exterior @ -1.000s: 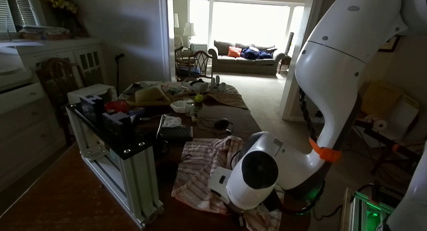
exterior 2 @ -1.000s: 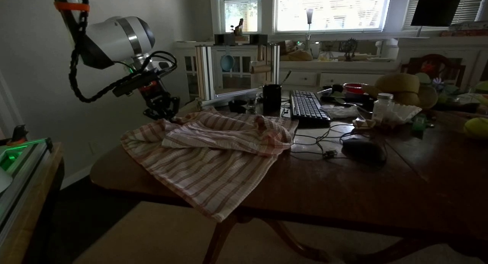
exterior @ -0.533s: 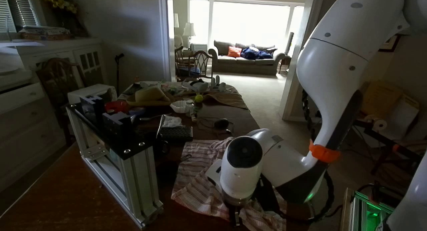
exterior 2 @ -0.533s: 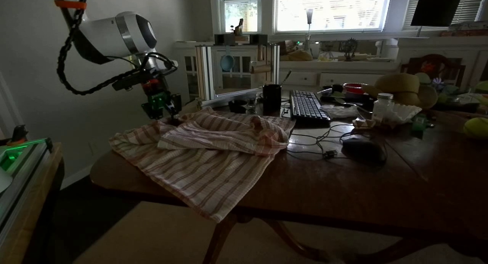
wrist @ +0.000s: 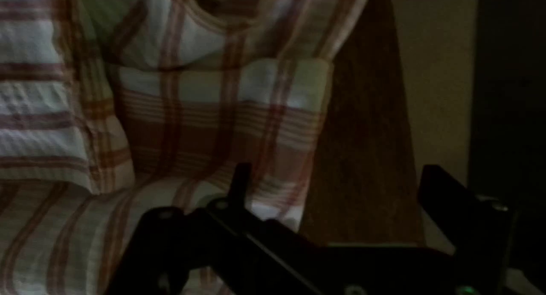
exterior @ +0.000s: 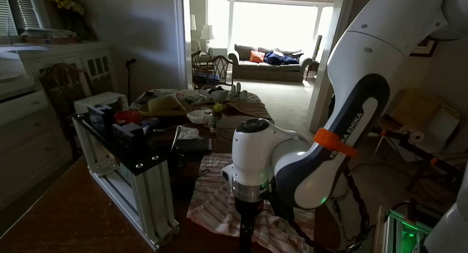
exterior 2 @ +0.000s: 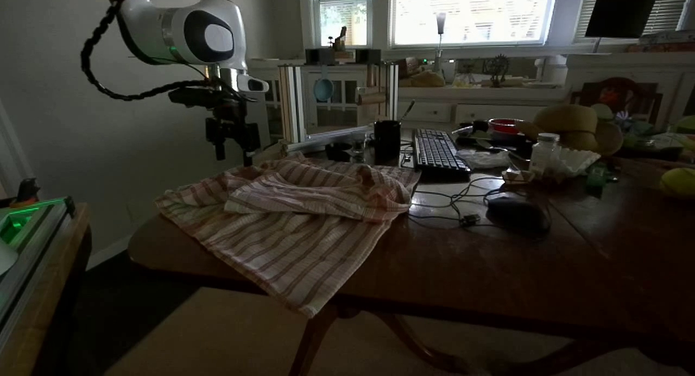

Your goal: Unfold the cloth

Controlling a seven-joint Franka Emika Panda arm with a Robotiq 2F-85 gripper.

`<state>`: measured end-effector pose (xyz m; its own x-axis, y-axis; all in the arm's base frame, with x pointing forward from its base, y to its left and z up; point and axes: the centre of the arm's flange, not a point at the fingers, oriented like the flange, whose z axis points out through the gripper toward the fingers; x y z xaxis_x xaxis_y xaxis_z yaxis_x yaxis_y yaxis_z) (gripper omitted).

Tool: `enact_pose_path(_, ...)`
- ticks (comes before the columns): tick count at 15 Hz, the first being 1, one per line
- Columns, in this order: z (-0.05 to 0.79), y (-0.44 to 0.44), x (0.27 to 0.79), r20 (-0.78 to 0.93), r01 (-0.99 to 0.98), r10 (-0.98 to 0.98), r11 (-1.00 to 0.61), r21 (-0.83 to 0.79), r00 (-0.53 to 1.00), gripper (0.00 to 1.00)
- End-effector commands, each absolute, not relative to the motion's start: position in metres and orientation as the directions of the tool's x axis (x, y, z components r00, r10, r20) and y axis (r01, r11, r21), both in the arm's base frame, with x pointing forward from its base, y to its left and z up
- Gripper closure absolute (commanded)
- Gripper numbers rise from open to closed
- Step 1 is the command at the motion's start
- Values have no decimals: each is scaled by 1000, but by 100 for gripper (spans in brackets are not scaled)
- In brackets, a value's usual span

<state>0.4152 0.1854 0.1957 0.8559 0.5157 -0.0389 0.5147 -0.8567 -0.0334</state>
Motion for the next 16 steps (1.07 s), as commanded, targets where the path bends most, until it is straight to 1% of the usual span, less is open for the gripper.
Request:
enact_pose_path(1,245,184,431,-21,445,450,-888,-115,893,0)
enact_pose_path(4,268,179,452,23,295,294,-955,-14,955,0)
enact_pose_path(8,293,146,474,162,149,159,-986,73,974,0)
enact_pose_path(12,299,104,481,223,-9,36,-980,198,974,0)
enact_pose_path(16,287,71,478,231,-158,-83,-932,325,969,0)
